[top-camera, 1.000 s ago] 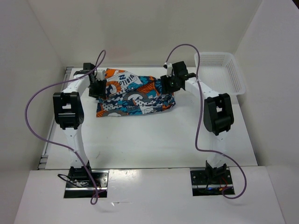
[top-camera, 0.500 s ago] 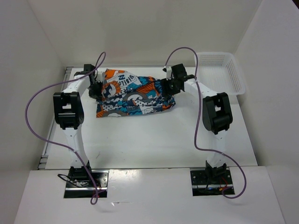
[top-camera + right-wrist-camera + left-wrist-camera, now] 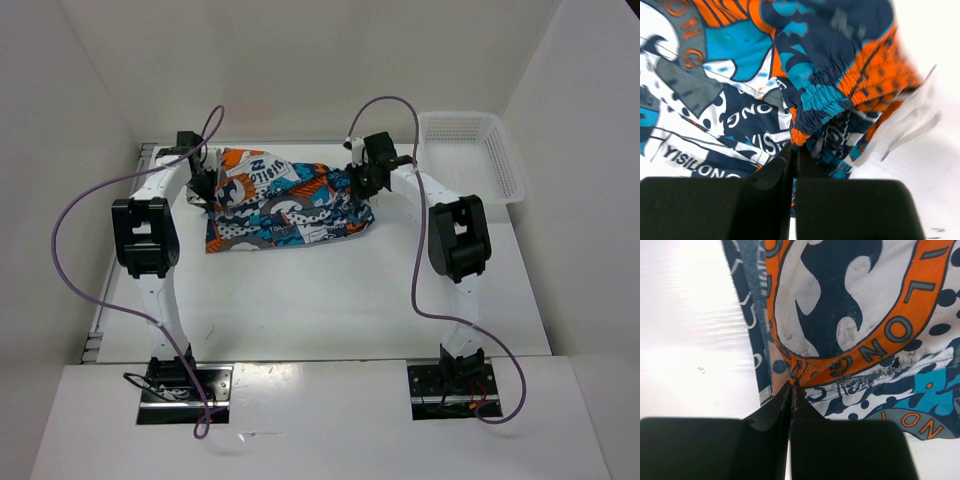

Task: Fold and stack the shorts
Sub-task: Fold the shorts

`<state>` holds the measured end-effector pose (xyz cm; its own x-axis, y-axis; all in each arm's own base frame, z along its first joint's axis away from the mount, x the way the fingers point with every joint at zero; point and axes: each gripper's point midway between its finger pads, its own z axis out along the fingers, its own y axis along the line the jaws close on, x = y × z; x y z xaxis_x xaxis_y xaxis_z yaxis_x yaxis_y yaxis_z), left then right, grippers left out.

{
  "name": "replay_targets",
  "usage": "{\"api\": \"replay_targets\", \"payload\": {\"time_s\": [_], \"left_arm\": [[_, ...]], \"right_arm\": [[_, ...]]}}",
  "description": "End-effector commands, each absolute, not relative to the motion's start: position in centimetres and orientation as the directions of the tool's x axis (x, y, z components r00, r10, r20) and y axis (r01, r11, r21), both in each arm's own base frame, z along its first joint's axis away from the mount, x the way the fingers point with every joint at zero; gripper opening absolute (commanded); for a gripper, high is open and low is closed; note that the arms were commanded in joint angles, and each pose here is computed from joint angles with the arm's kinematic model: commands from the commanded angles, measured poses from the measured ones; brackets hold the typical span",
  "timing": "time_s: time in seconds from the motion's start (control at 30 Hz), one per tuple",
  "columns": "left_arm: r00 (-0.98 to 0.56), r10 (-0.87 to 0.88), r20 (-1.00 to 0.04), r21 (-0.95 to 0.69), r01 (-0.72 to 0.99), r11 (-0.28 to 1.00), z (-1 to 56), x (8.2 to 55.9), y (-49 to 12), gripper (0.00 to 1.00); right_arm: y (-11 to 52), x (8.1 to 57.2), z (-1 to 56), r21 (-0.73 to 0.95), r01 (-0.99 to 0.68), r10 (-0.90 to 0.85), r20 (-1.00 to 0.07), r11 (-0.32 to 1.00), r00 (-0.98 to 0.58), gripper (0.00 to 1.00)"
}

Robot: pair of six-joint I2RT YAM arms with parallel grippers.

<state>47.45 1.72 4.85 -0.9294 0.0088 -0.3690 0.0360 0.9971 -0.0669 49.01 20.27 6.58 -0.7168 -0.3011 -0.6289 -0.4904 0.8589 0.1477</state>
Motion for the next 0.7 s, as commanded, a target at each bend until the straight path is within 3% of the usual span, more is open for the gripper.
{"api": "replay_targets", "payload": {"time_s": [0.0, 0.17, 0.33, 0.5, 0.67], "left_arm": [[-0.872, 0.013, -0.489, -0.006, 0.019, 1.000, 11.3, 48.9, 2.9, 0.00], [-0.845, 0.008, -0.535, 0.007, 0.005, 1.000, 14.6, 49.2, 3.6, 0.00], [-0.837, -0.016, -0.547, -0.010, -0.013, 1.000, 17.8, 47.8, 4.5, 0.00], [-0.896, -0.031, -0.443, -0.072, 0.001, 0.997, 17.5, 43.4, 3.4, 0.04], [-0.966, 0.002, -0.257, -0.124, 0.035, 0.992, 12.1, 38.4, 0.6, 0.11]], "right_arm": [[21.6, 51.0, 13.0, 0.082, -0.573, -0.333, -0.744, 0.816, -0.580, 0.00], [21.5, 49.2, 17.8, 0.067, -0.644, -0.358, -0.784, 0.762, -0.507, 0.00], [19.6, 46.1, 17.1, 0.045, -0.696, -0.444, -0.740, 0.716, -0.505, 0.00], [17.6, 43.5, 16.0, 0.015, -0.747, -0.538, -0.684, 0.665, -0.493, 0.00], [16.1, 40.9, 11.9, 0.016, -0.781, -0.623, -0.593, 0.625, -0.510, 0.00]]}}
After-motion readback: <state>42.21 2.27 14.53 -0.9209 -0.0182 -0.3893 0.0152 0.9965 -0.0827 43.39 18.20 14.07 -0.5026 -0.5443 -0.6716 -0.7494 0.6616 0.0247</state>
